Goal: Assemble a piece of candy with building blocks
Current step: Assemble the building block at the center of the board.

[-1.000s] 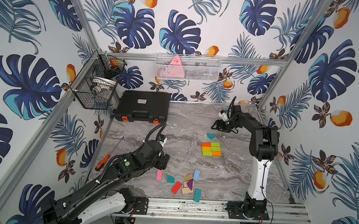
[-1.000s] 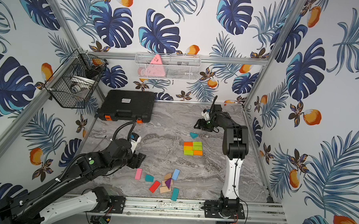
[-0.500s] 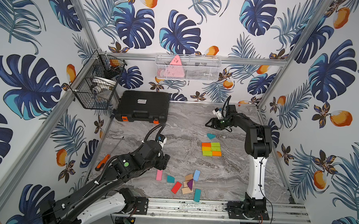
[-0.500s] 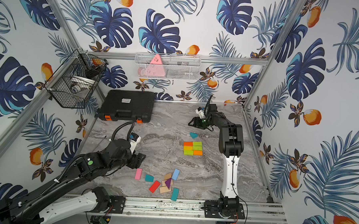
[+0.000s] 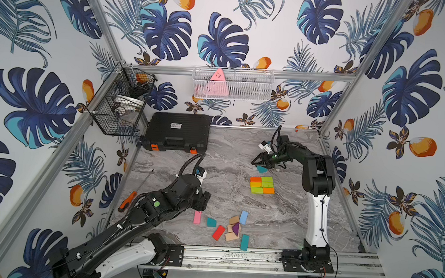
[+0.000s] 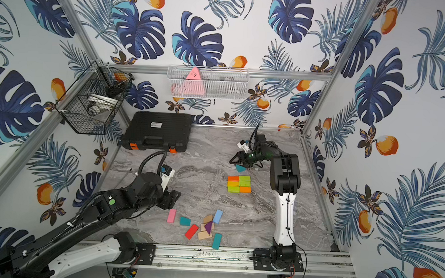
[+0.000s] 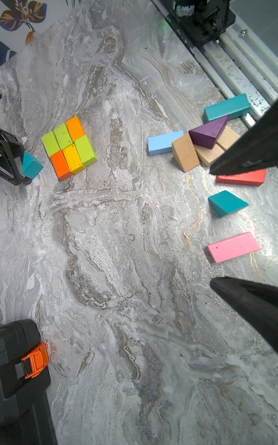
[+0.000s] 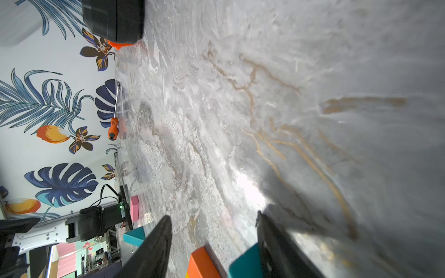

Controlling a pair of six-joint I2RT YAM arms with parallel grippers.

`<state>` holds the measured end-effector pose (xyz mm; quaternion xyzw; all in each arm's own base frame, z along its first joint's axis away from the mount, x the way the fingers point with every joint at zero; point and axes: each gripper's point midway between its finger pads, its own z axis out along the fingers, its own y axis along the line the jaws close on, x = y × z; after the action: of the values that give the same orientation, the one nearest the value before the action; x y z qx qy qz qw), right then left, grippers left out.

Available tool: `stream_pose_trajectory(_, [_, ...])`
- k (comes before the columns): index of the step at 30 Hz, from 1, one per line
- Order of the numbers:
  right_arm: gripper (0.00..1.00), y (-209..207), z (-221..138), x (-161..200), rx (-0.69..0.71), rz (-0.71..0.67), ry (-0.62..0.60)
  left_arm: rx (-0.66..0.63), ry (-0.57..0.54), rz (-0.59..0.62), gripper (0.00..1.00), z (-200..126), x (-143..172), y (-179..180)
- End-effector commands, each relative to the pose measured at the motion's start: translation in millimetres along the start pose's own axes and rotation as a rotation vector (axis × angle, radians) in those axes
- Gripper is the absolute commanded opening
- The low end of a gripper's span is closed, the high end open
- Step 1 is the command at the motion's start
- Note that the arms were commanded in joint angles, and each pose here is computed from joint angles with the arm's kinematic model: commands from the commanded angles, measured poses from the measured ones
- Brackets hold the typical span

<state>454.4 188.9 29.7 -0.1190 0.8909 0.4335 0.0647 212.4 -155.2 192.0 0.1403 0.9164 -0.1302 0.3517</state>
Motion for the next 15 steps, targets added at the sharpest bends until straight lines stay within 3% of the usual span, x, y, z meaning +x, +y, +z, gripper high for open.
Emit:
stream_pose_trajectory(1, [0.58,-16.7,5.9,25.7,0.066,0.051,0.091,0.002,-0.007,0.009,0.71,-0.2,-2.7,-0.8])
stream_pose_trajectory(15, [0.56,-18.6,15.6,25.5,0.017,0.036,0.138,0.0,0.001,0.011,0.71,1.7,-1.3,-0.9])
